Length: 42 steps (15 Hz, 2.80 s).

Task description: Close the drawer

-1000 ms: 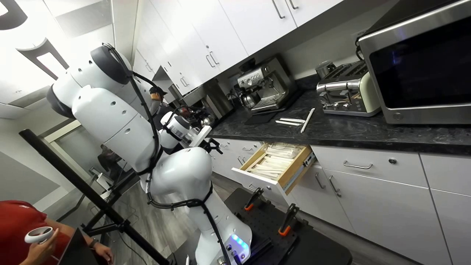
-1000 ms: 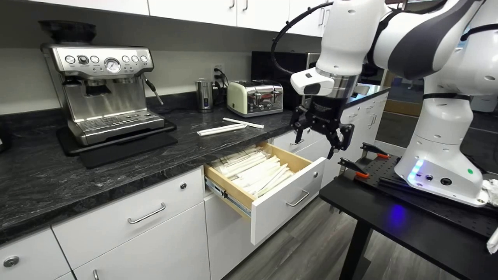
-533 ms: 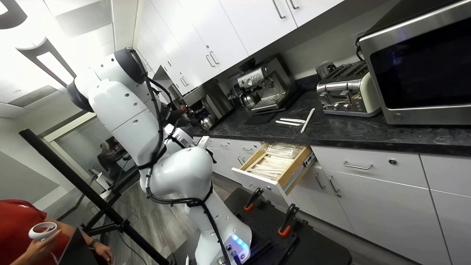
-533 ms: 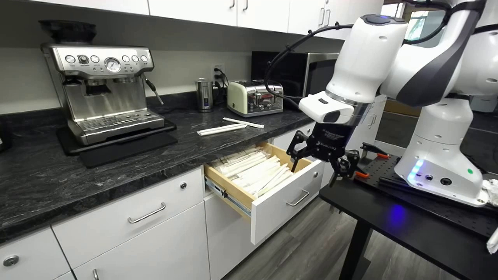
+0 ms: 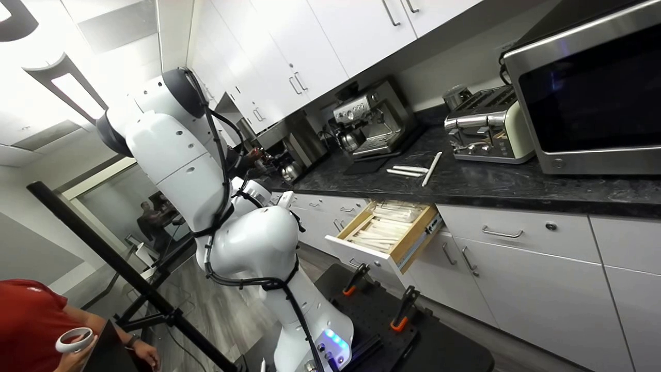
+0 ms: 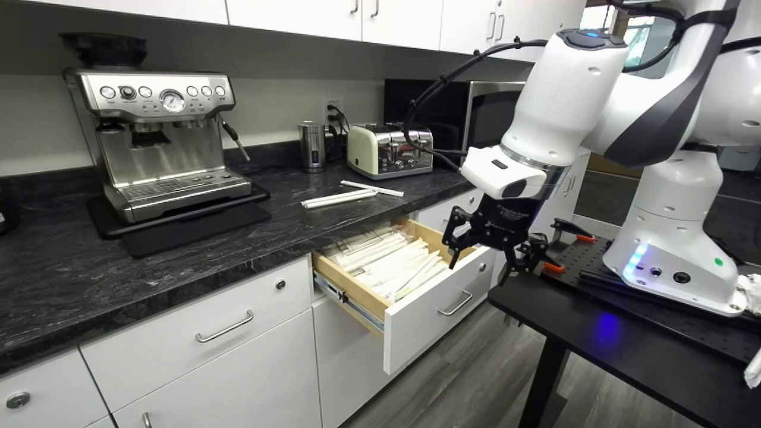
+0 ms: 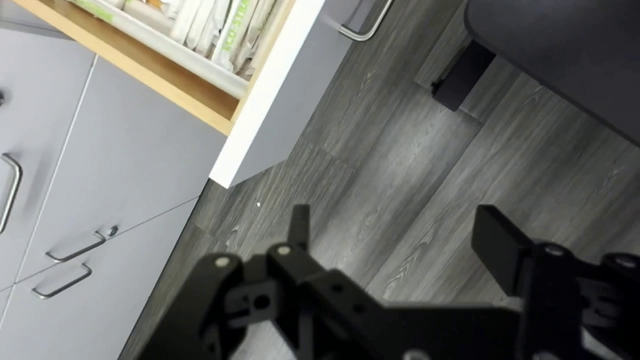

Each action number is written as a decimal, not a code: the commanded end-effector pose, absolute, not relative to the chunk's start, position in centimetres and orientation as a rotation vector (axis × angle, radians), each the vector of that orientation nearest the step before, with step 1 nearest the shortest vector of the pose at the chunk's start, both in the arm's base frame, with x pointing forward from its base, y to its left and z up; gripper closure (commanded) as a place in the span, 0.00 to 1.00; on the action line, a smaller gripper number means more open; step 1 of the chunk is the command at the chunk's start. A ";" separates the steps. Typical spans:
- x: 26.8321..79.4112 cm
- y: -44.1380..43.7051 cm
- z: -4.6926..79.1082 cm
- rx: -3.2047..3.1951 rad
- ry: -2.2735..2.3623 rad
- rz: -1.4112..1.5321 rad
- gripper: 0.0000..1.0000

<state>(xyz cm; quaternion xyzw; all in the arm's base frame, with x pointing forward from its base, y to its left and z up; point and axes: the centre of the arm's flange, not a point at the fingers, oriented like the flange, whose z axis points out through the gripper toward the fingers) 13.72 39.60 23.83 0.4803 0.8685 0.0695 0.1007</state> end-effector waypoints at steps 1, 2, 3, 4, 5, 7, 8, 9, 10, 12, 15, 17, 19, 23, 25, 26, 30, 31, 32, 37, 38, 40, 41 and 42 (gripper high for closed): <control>14.5 39.9 20.9 1.302 2.568 0.187 0.47; 14.7 39.9 20.2 1.264 2.576 0.186 0.55; 14.8 40.0 19.7 1.231 2.587 0.189 0.63; 15.1 40.1 19.1 1.193 2.600 0.181 0.70; 15.4 40.1 18.5 1.158 2.615 0.172 0.79; 16.2 40.3 17.0 1.083 2.654 0.138 0.94; 16.6 40.4 16.2 1.045 2.680 0.116 0.99; 16.9 40.6 15.5 1.007 2.708 0.096 1.00; 17.1 40.8 14.7 0.978 2.735 0.074 1.00; 15.9 39.6 16.1 1.015 2.719 0.084 0.99; 16.2 40.2 14.2 1.000 2.762 0.042 0.99; 16.3 40.4 14.1 0.997 2.767 0.041 1.00; 16.8 40.2 13.2 0.966 2.714 0.044 1.00; 18.5 39.1 11.5 0.955 2.608 0.130 1.00; 19.3 38.7 10.7 0.960 2.588 0.157 1.00; 19.6 38.5 10.2 0.964 2.586 0.160 1.00; 20.3 38.2 9.4 0.940 2.515 0.166 1.00; 20.7 38.1 9.5 0.932 2.464 0.173 1.00; 20.8 38.2 9.6 0.931 2.423 0.188 1.00; 22.9 38.3 10.2 0.976 2.218 0.265 1.00; 23.6 38.3 10.1 0.982 2.196 0.273 1.00; 25.5 38.3 9.6 0.975 2.176 0.274 1.00; 26.4 38.2 9.1 0.976 2.176 0.274 1.00; 27.2 38.0 8.6 0.981 2.189 0.275 1.00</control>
